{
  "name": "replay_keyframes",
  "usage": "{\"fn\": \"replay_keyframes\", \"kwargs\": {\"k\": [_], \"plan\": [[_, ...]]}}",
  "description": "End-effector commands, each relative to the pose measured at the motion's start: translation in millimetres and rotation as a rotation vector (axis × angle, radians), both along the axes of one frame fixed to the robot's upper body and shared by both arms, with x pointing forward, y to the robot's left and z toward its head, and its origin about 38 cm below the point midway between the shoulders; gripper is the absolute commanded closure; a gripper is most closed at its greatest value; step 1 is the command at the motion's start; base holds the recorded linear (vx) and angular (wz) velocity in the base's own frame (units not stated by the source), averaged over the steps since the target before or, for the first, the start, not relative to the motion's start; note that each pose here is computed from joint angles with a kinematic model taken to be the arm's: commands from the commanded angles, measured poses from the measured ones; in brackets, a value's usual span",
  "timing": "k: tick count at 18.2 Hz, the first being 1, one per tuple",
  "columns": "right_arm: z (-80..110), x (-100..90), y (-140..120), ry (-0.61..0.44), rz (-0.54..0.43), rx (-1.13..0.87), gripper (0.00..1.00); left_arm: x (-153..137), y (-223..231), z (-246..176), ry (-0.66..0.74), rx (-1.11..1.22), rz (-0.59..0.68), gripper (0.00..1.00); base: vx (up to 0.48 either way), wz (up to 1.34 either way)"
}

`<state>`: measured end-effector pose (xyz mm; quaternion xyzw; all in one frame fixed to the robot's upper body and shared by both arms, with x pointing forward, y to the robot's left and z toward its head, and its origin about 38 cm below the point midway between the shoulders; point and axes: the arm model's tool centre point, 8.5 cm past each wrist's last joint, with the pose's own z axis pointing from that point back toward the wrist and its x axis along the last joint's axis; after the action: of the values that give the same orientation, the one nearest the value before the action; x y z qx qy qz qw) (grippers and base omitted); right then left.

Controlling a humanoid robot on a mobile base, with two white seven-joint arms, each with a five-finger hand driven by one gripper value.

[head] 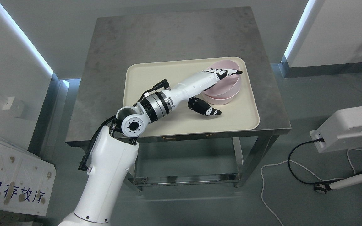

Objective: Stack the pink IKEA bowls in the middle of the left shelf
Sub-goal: 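Grip the rim of the stacked pink bowls with the left hand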

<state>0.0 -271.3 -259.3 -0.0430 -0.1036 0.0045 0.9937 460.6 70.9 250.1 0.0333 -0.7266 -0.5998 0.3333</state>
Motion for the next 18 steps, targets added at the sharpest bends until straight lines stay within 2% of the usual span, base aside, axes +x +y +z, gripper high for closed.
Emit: {"fn": "replay_keyframes", "kwargs": {"k": [1,4,8,14,18], "plan": [[1.0,6.0,-11.4,-0.017,-0.004,-0.018,0.00,8.2,5.1,-17.4,0.039,0.038,0.032,0.13,0.000,0.00],[1.0,6.0,-11.4,-0.017,-0.004,-0.018,0.00,9.6,2.6,-15.2,0.020,0.068,0.031,0.21,0.000,0.00],[1.0,6.0,-11.4,-0.017,-0.004,-0.018,0.00,19.2,3.1,-34.2,0.032,0.155,0.061,0.22,0.000,0.00],[1.0,6.0,-11.4,-0.017,-0.004,-0.018,0.00,26.8,17.5,-23.6,0.016,0.109,0.103,0.22,0.000,0.00],[1.0,6.0,-11.4,-0.017,-0.004,-0.018,0.00,25.3,19.5,-20.2,-0.003,0.103,0.087,0.44,0.000,0.00]]}}
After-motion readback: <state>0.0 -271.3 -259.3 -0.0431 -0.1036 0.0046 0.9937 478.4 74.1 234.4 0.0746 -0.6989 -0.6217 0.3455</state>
